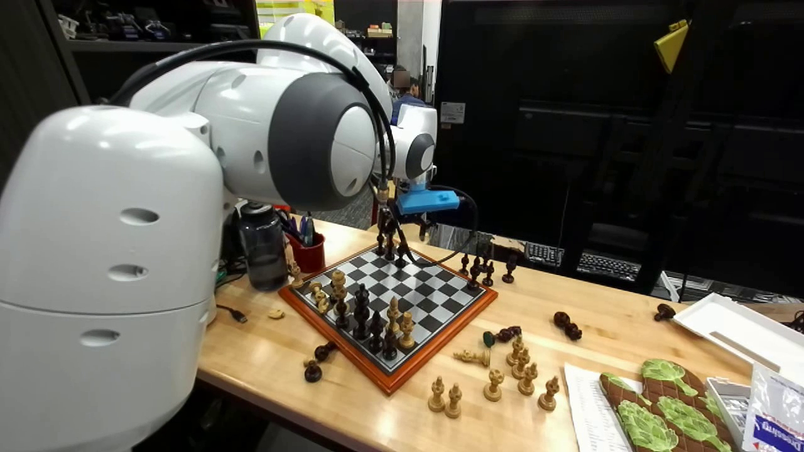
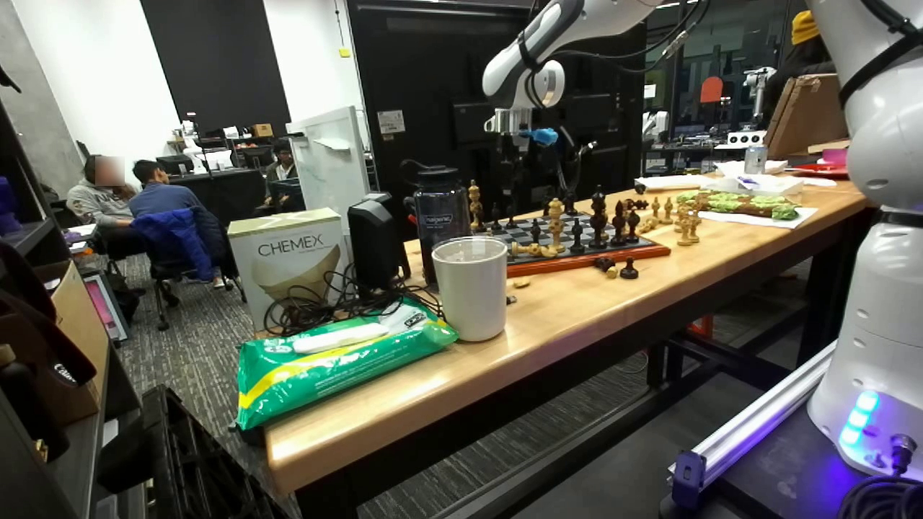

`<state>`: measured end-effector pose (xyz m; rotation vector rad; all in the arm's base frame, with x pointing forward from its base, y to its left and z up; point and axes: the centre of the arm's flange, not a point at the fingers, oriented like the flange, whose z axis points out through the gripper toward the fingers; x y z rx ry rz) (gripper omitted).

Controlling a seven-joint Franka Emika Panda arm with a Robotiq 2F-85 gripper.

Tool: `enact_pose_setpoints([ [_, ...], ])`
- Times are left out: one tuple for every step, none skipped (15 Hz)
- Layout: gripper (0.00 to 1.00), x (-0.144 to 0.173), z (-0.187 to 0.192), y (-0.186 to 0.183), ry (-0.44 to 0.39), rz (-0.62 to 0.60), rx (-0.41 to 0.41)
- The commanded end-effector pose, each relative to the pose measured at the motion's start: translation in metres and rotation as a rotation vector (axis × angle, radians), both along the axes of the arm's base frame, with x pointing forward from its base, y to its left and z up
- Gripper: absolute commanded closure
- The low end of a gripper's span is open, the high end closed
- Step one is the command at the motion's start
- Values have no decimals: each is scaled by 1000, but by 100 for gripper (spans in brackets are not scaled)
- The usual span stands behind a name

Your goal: Shift a chess piece from the table to the chess board

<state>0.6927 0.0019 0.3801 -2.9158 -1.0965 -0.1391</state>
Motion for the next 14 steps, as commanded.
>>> enact_pose_setpoints([
  [0,-5,28,-4,10,-57,-15],
  [0,-6,35,-5,14,-76,-17],
  [0,-8,41,-5,22,-99,-14],
  [0,-9,46,-6,29,-119,-21],
  [0,-12,53,-6,39,-145,-24],
  [0,-15,58,-7,44,-167,-24],
  [0,-19,64,-7,47,-194,-23],
  [0,-21,69,-6,51,-228,-23],
  [0,-24,74,-6,52,-254,-15],
  [0,-28,79,-5,46,-286,-16],
  [0,-30,83,-5,39,-325,-16],
  [0,-32,86,-6,31,-361,-16],
  [0,-34,89,-5,20,-393,-16],
  [0,-36,92,-4,6,-431,-20],
])
